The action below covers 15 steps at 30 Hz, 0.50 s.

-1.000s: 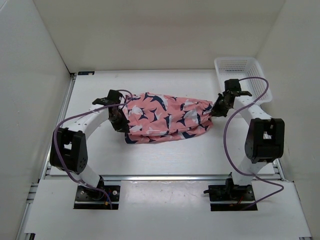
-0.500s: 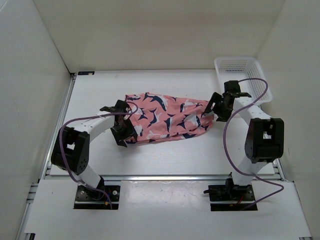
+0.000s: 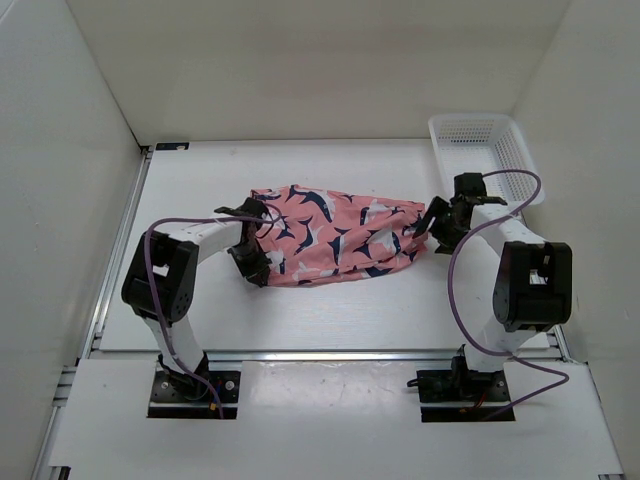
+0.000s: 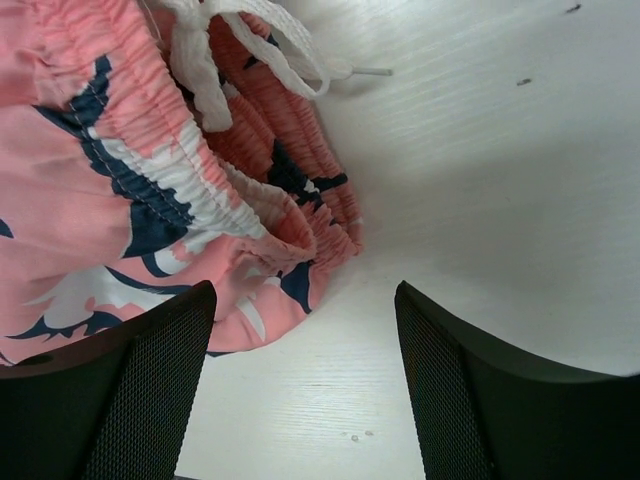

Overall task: Fold and stack the shorts
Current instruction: Fold the shorts

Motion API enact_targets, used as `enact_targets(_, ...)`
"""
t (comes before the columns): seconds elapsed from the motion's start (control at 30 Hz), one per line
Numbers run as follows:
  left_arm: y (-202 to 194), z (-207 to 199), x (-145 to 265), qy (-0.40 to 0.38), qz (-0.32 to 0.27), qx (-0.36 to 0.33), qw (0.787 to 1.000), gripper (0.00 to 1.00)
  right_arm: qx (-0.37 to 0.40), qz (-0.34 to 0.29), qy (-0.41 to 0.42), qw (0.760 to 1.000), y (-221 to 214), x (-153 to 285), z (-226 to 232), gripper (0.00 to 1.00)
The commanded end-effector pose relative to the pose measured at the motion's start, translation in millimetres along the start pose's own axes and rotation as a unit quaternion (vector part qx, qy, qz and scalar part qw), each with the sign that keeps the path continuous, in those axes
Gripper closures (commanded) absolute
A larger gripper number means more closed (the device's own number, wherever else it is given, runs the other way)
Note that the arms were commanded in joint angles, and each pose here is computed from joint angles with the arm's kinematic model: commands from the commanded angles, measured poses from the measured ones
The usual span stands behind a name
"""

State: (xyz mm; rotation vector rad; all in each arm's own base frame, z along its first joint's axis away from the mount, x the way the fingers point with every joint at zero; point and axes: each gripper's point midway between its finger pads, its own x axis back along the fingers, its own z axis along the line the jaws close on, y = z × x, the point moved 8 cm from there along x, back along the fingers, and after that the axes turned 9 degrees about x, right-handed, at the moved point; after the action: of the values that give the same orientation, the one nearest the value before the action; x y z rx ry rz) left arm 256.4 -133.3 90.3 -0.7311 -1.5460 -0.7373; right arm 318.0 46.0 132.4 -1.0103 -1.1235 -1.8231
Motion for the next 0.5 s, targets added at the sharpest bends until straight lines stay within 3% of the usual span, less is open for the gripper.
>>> enact_targets(0.0,8.2,-11.0,-5.6,-0.005,-0.034,-0.006,0.999,0.78,-0.003,-0.012,0.031,0.999,7.3,-5.4,5.5,0.23)
enact_targets(0.1,9.0,-10.6,-5.8,-0.003,-0.037,-0.006,0.999,0.9,-0.009,-0.008,0.041,0.999,8.4,-12.9,6.8,0.27)
enact_targets(0.37,14.3,-1.4,-3.9,0.005,-0.051,0.001,0.999,0.9,-0.009,-0.005,0.045,0.999,7.5,-21.8,5.6,0.52)
enact_targets(0.47,16.6,7.1,-3.0,0.007,-0.051,0.006,0.999,0.9,-0.002,-0.009,0.055,0.998,7.8,-23.4,6.5,0.66)
